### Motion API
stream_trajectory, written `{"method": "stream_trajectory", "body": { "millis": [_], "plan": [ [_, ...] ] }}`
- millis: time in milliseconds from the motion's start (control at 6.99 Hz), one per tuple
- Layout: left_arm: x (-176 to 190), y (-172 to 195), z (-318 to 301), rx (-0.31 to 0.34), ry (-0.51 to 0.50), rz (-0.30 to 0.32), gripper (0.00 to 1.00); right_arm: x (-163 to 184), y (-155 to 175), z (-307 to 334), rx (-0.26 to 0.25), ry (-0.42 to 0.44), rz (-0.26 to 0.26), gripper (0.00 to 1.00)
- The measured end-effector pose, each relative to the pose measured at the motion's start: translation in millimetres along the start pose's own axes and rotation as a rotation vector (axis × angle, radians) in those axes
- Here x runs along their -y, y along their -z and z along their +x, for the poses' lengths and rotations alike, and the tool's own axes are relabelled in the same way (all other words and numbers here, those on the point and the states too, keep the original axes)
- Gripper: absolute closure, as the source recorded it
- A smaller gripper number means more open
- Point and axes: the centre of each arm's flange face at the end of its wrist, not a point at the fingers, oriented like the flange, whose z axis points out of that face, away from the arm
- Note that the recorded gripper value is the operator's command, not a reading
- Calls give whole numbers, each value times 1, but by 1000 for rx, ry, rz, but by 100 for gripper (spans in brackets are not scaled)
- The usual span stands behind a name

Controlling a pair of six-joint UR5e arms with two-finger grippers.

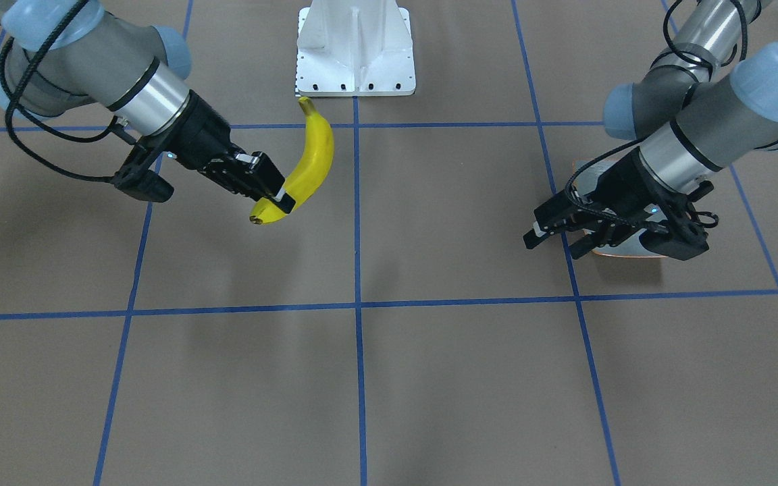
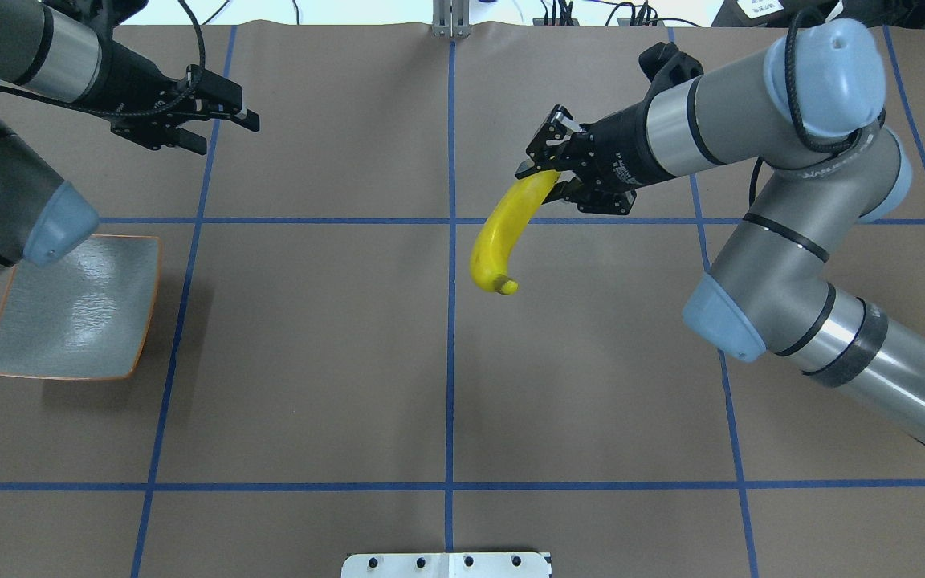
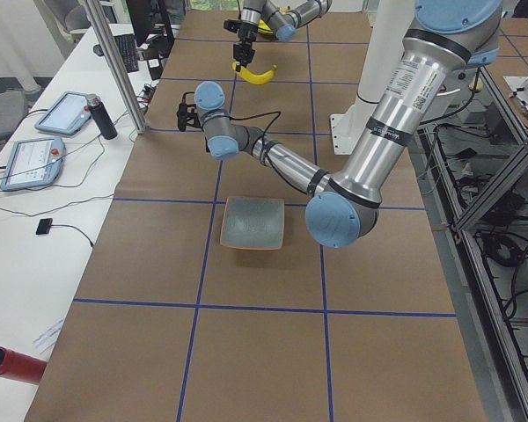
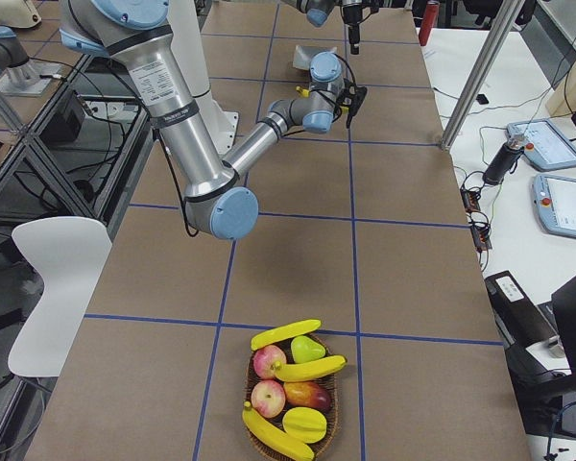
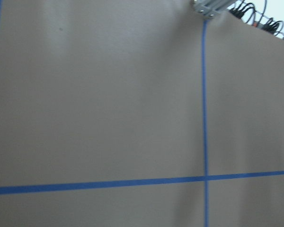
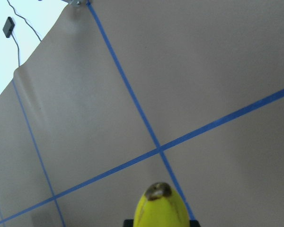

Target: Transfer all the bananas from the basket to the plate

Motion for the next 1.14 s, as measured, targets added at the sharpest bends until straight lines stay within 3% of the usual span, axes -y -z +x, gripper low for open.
{"method": "stream_trajectory", "body": {
  "millis": [286, 429, 859, 1145],
  "plan": [
    [-40, -14, 44, -133, 99, -56, 0, -16, -3, -4, 29, -5, -4, 100],
    [-60, -27, 66, -169, 105, -97, 0, -18, -4, -3, 29, -5, -6, 100],
    [-105, -57, 124, -230, 64, -192, 0, -20, -6, -3, 28, -2, -8, 100],
    [-131, -77, 145, -252, 48, -217, 0, -21, -6, -4, 30, 0, -10, 100]
  ]
}}
